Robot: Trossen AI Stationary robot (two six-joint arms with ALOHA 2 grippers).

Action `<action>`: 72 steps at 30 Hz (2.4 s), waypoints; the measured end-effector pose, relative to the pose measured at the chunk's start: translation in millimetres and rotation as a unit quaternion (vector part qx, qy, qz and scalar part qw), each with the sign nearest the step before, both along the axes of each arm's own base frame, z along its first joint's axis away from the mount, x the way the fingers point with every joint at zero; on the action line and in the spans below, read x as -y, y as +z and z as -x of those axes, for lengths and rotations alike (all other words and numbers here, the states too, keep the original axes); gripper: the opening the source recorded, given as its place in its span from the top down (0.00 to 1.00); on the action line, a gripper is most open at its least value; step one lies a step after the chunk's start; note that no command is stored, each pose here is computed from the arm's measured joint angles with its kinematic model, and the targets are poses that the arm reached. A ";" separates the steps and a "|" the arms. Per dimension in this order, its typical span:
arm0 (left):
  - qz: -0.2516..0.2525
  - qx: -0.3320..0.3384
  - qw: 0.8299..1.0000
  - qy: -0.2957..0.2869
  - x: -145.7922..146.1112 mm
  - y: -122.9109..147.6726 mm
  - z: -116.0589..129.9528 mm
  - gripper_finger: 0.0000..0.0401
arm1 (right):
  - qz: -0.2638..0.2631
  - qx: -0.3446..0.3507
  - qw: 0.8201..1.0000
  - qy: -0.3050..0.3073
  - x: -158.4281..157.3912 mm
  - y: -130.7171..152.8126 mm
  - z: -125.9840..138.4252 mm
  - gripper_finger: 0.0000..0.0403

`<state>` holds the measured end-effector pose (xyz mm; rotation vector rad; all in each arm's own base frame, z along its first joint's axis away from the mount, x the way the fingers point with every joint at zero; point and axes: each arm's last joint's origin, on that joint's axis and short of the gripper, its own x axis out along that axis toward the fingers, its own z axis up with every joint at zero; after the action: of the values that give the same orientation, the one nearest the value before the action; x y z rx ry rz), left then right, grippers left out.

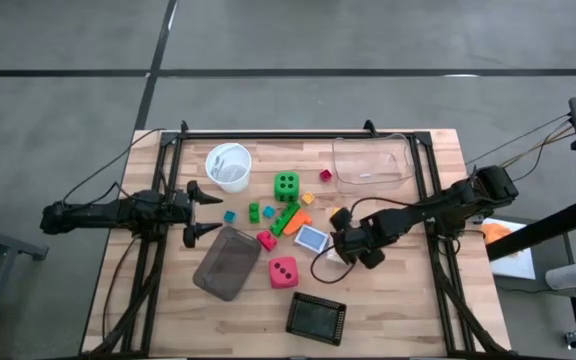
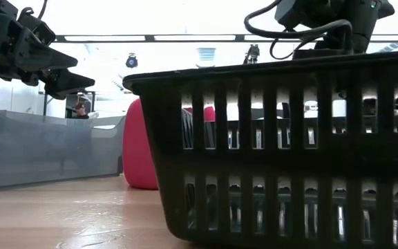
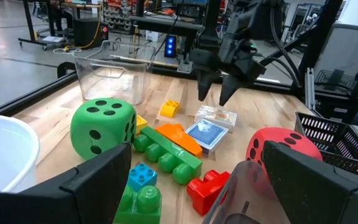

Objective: Pick & Place Toys
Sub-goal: Put the yellow deck of cards into the black bin

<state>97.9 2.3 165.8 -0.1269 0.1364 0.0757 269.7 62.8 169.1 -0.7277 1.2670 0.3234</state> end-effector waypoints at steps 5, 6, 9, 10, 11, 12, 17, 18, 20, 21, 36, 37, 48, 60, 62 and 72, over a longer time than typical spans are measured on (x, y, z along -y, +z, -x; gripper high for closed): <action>0.000 0.000 1.000 0.000 0.0 0.0 0.0 0.10 | 0.002 -0.011 0.999 0.040 -1.2 -2.3 -1.8 0.07; 0.000 0.000 1.000 0.000 0.0 0.0 0.0 0.10 | 0.004 -0.018 0.999 0.049 -2.0 -5.0 -2.4 0.07; 0.000 0.000 1.000 0.000 0.0 0.0 0.0 0.10 | 0.008 -0.038 0.997 0.073 -4.8 -14.0 -8.0 0.07; 0.000 0.000 1.000 0.000 0.0 0.0 0.0 0.10 | 0.010 -0.045 0.996 0.079 -5.6 -16.8 -10.1 0.07; 0.000 0.000 1.000 0.000 0.0 0.0 0.0 0.10 | 0.012 -0.049 0.995 0.083 -6.3 -18.9 -12.8 0.07; 0.000 0.000 1.000 0.000 0.0 0.0 0.0 0.10 | 0.012 -0.050 0.995 0.083 -7.1 -20.1 -15.7 0.07; 0.000 0.000 1.000 0.000 0.0 0.0 0.0 0.10 | 0.014 -0.049 0.995 0.089 -9.7 -19.6 -25.4 0.07; 0.000 0.000 1.000 0.000 0.0 0.0 0.0 0.10 | 0.015 -0.049 0.994 0.093 -9.9 -19.6 -26.2 0.07; 0.000 0.000 1.000 0.000 0.0 0.0 0.0 0.10 | 0.018 -0.053 0.993 0.103 -9.9 -20.7 -26.7 0.07; 0.000 0.000 1.000 0.000 0.0 0.0 0.0 0.10 | 0.019 -0.056 0.992 0.108 -10.0 -21.9 -27.1 0.07; 0.000 0.000 1.000 0.000 0.0 0.0 0.0 0.10 | 0.004 -0.086 0.989 0.119 -12.3 -34.6 -28.2 0.07; 0.000 0.000 1.000 0.000 0.0 0.0 0.0 0.10 | 0.002 -0.087 0.990 0.114 -12.6 -34.3 -27.7 0.07; 0.000 0.000 1.000 0.000 0.0 0.0 0.0 0.10 | -0.028 -0.104 0.989 0.097 -18.9 -35.4 -22.5 0.26; 0.001 0.000 1.000 0.000 0.0 0.0 0.0 0.10 | -0.044 -0.094 0.990 0.098 -19.8 -38.9 -25.8 0.12; 0.002 0.000 1.000 0.000 0.0 0.0 0.0 0.10 | -0.045 -0.100 0.990 0.092 -19.8 -42.8 -26.2 0.13; 0.001 0.000 1.000 0.002 -0.1 0.0 0.0 0.10 | -0.057 -0.095 0.993 0.044 -20.6 -45.8 -27.7 0.29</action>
<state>97.9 2.5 165.9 -0.1293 0.1356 0.0801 297.4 83.3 123.3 -0.6673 1.3854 0.5439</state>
